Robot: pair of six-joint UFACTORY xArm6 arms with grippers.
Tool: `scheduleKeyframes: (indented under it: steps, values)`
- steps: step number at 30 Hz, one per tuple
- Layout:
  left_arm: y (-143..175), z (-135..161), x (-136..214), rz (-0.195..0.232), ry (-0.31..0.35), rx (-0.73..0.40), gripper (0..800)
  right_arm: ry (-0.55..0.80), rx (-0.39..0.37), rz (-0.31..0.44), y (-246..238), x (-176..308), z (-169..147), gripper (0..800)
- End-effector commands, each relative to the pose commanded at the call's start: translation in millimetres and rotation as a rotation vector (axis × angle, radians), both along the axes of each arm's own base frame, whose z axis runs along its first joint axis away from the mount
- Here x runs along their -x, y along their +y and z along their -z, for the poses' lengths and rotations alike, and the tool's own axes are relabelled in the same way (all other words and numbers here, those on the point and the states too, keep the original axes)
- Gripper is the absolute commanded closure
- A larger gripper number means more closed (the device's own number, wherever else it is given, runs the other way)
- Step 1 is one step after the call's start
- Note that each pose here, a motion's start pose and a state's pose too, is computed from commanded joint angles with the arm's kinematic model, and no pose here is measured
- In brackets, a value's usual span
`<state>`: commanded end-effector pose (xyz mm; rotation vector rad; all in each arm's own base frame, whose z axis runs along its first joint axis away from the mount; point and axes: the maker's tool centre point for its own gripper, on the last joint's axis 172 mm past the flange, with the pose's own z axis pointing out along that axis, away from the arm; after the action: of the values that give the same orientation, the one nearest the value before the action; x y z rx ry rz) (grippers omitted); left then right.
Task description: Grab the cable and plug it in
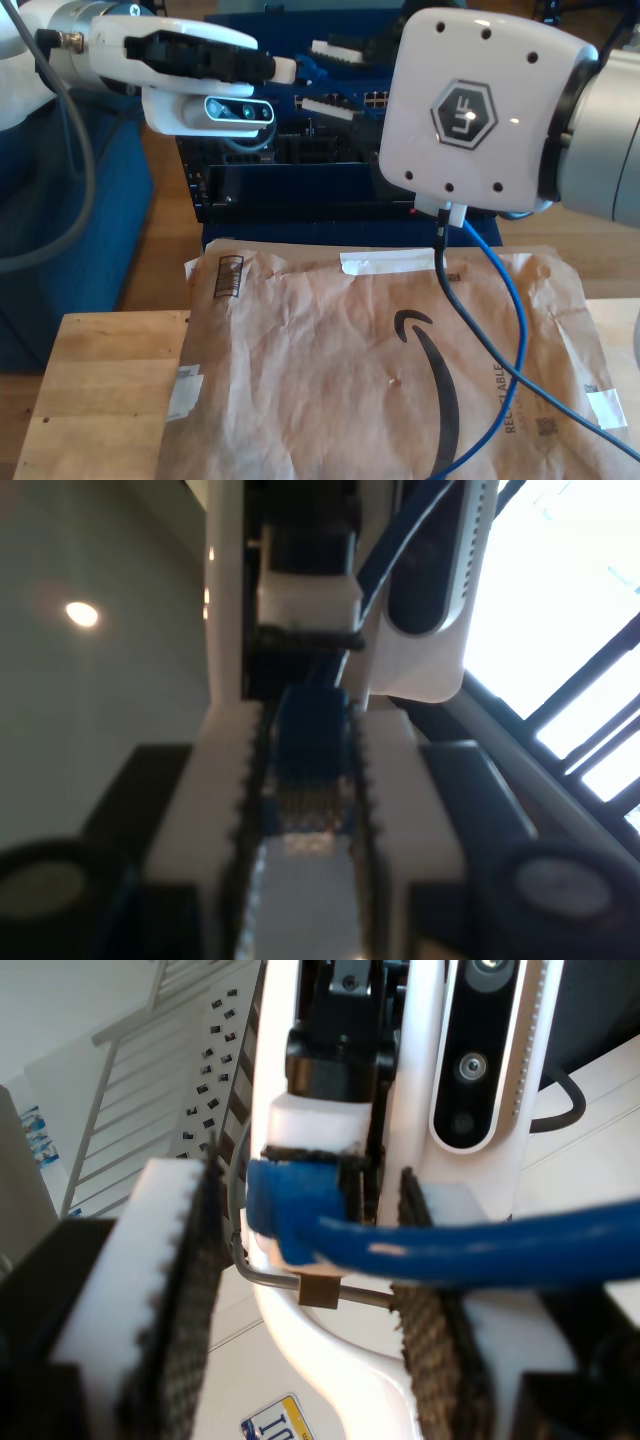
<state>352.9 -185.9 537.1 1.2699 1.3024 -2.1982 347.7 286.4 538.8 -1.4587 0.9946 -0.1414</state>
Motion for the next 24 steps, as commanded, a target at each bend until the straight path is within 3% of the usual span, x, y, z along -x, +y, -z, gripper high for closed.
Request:
scheduleKeyframes:
  steps: [11, 12, 14, 17, 19, 21, 24]
  values:
    - [0, 0, 1, 0.004, 0.000, 0.001, 740, 0.001, -0.023, 0.025, -5, -4, -3, 701]
    - [0, 0, 1, 0.006, 0.000, 0.002, 707, -0.004, -0.032, 0.040, -9, -7, -5, 731]
    - [-3, -1, 4, 0.014, -0.004, 0.003, 452, -0.004, -0.042, 0.050, -11, -8, -6, 761]
    - [-7, -1, 6, 0.026, -0.004, 0.000, 375, 0.001, -0.049, 0.050, -11, -8, -6, 782]
    - [-7, -1, 6, 0.025, -0.003, -0.001, 289, 0.002, -0.050, 0.050, -11, -8, -6, 788]
    - [-8, -1, 4, 0.016, -0.008, -0.005, 146, 0.004, -0.050, 0.051, -10, -8, -5, 793]
    - [-9, -1, 2, 0.008, -0.015, -0.009, 48, 0.012, -0.044, 0.052, -9, -11, -1, 796]
